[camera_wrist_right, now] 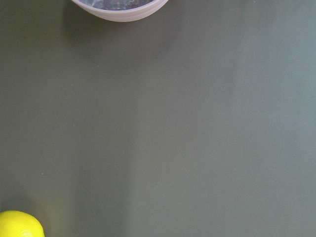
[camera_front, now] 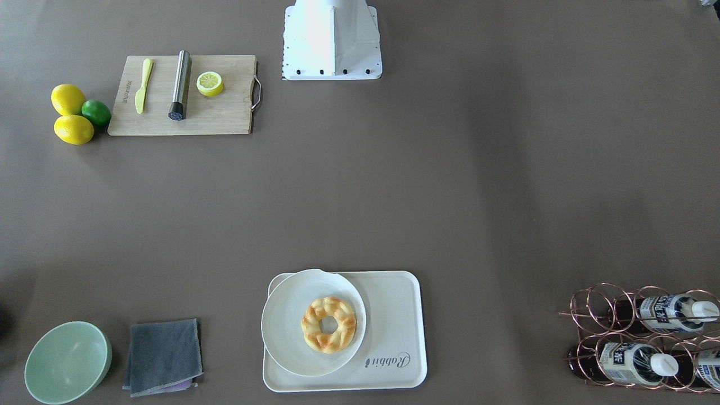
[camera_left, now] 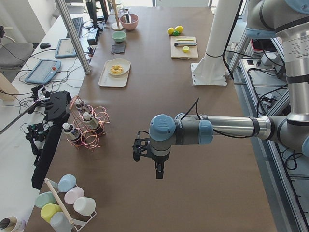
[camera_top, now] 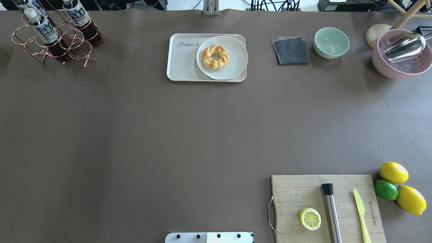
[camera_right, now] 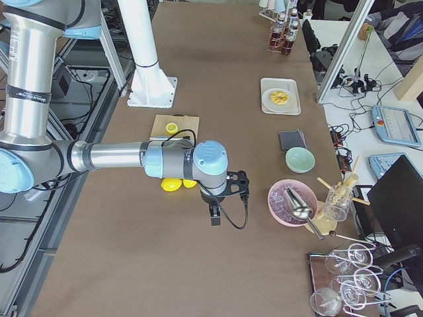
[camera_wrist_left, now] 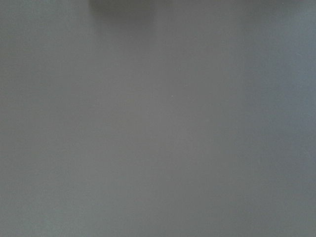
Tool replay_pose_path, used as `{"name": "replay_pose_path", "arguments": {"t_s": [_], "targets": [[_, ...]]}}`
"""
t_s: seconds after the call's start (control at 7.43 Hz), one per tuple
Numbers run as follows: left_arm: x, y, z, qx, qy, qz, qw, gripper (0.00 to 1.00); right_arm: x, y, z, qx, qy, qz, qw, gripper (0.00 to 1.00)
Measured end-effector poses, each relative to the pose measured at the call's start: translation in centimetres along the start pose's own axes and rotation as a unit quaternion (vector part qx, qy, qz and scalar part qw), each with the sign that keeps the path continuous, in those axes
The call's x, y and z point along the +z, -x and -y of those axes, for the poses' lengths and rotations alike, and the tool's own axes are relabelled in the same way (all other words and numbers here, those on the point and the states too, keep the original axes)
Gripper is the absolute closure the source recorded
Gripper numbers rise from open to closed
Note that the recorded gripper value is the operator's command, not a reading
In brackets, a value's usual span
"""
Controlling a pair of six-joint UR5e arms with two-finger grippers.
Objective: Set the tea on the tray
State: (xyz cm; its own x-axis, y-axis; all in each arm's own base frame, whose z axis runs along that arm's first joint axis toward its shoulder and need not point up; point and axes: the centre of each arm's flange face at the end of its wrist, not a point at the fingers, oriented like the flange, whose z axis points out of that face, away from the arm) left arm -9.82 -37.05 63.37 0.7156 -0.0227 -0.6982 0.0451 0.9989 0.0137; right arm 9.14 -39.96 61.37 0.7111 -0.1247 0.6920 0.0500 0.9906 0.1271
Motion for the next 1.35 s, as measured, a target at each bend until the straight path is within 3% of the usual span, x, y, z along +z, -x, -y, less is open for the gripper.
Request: {"name": "replay_pose_path", "arguments": {"t_s": [0.81,1.08,1.35], "targets": [[-0.2,-0.3,0.2,0.008,-0.005,0.000,1.0000,0.03,0.0,-0.6,-0.3,0.001,0.005,-0.026,0.9996,0.00],[-1.0,-1.3,1.3,0.030,-0.033,-0.005,0.9990,0.03,-0.4,-0.2,0.1,-0.004,0.001,-0.027,0.9996,0.00],[-3.7,-4.6,5.8,0.038,-0.081,-0.021,0.9957,0.03,-0.8,1.2,1.4,-0.021,-0.004,-0.027,0.9994,0.00]]}}
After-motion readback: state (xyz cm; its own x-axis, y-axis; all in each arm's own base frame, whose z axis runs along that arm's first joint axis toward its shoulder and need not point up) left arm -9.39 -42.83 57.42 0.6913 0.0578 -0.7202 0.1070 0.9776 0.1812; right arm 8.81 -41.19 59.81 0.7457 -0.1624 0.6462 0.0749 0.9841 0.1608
